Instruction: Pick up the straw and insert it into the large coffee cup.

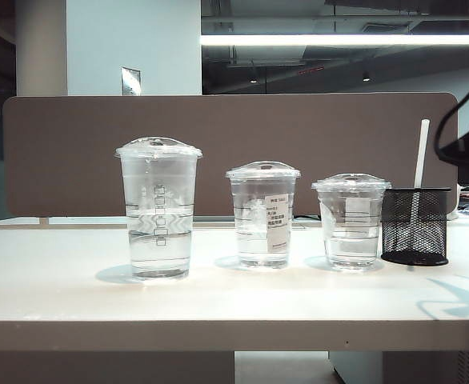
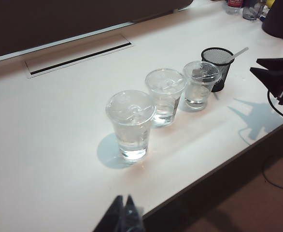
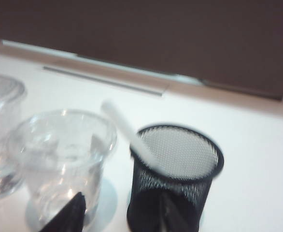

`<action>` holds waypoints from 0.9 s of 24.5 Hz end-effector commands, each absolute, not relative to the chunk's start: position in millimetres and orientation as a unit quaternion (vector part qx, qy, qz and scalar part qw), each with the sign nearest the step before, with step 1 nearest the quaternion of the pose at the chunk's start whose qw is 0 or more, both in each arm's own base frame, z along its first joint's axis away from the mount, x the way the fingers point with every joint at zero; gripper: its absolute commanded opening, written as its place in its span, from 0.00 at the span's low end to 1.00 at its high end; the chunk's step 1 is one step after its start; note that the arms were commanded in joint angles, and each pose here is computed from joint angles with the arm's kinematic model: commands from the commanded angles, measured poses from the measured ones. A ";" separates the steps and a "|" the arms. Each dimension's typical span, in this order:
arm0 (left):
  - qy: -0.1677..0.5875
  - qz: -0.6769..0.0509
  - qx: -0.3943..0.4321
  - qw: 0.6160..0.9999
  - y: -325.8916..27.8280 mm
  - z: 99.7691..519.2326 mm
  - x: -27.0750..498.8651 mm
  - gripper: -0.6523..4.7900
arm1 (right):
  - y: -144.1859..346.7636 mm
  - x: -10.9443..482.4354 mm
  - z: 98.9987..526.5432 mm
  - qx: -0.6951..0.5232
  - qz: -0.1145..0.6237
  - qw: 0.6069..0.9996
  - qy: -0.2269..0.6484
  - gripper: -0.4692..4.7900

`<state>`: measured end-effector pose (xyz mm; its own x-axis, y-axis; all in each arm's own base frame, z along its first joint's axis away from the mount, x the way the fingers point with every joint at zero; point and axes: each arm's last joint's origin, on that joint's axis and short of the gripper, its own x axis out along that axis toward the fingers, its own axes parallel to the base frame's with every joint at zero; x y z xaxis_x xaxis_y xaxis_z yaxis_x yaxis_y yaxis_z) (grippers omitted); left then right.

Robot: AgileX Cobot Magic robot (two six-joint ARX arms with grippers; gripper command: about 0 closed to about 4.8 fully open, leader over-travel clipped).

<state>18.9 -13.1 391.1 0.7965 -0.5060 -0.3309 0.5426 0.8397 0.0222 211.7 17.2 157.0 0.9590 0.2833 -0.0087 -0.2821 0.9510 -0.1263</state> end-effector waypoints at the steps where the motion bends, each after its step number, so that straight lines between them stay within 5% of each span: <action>1: 0.151 -0.278 0.059 0.947 -13.1 392.3 18.8 0.12 | 18.2 225.0 161.0 -0.066 0.145 0.987 -0.021 0.50; 12: 0.152 -0.278 0.059 0.947 -13.1 392.3 18.8 0.12 | 21.1 268.4 163.8 -0.066 0.157 0.985 -0.026 0.49; 15: 0.152 -0.278 0.059 0.947 -13.1 392.3 18.8 0.12 | 21.5 275.6 163.3 -0.066 0.157 0.985 -0.026 0.41; 19: 0.152 -0.278 0.059 0.947 -13.1 392.3 18.8 0.12 | 22.0 284.4 165.3 -0.067 0.157 0.985 -0.029 0.18; 22: 0.151 -0.278 0.059 0.947 -13.1 392.3 18.7 0.12 | 22.3 290.8 176.5 -0.070 0.155 0.984 -0.059 0.16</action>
